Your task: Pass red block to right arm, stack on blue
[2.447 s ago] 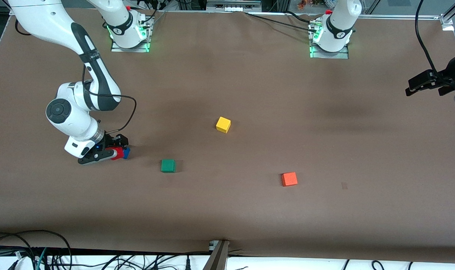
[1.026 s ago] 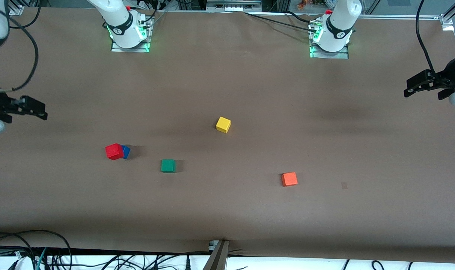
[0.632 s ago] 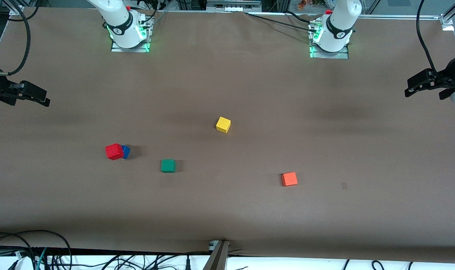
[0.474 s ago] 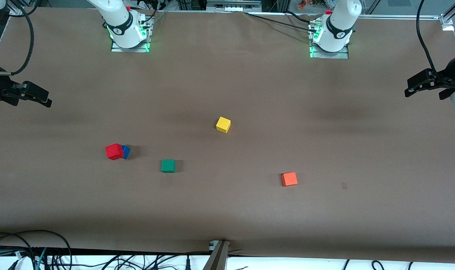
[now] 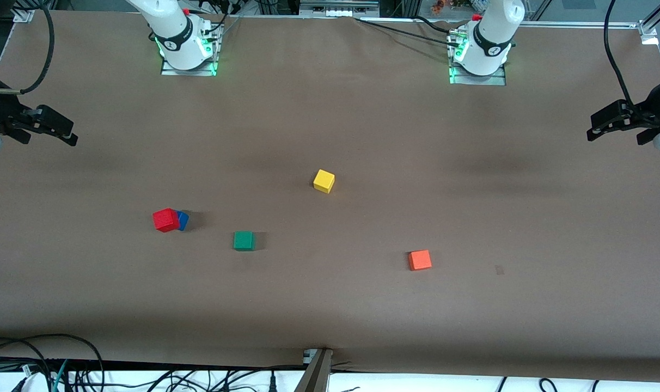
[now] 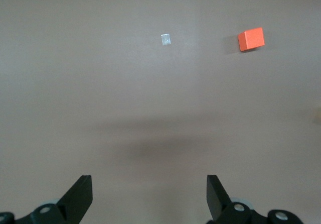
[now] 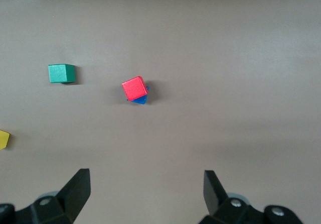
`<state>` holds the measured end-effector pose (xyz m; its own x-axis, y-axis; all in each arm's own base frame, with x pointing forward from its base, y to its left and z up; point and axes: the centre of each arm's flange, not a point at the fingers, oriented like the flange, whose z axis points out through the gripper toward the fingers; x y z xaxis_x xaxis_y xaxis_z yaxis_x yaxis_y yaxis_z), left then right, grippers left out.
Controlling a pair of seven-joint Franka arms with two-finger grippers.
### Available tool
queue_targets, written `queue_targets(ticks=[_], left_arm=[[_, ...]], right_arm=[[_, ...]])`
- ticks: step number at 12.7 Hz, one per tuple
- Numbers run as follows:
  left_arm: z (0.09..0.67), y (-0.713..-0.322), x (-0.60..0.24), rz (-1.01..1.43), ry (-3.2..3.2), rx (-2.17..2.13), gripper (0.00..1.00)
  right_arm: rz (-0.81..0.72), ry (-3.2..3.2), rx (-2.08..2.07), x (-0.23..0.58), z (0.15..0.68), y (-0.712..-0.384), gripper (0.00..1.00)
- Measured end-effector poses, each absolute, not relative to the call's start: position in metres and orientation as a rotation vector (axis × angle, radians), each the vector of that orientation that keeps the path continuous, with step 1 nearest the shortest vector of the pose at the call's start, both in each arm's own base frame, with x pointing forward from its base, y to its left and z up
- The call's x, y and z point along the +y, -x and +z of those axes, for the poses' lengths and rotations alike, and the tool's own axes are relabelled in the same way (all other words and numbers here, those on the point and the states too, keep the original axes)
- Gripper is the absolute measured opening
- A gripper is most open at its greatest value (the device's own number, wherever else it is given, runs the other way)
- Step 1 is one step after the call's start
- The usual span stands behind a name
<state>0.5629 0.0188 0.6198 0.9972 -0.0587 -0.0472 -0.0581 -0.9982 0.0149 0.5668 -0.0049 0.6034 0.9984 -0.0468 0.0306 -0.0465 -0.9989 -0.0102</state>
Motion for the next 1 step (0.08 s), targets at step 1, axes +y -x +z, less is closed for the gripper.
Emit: queue_targets(ticks=[1], left_arm=[[0.6197, -0.5629, 0.0188, -0.075, -3.126, -0.091, 1.0]], right_arm=[[-0.041, 3.131, 0.077, -0.0063, 0.6008, -0.5682, 1.0]])
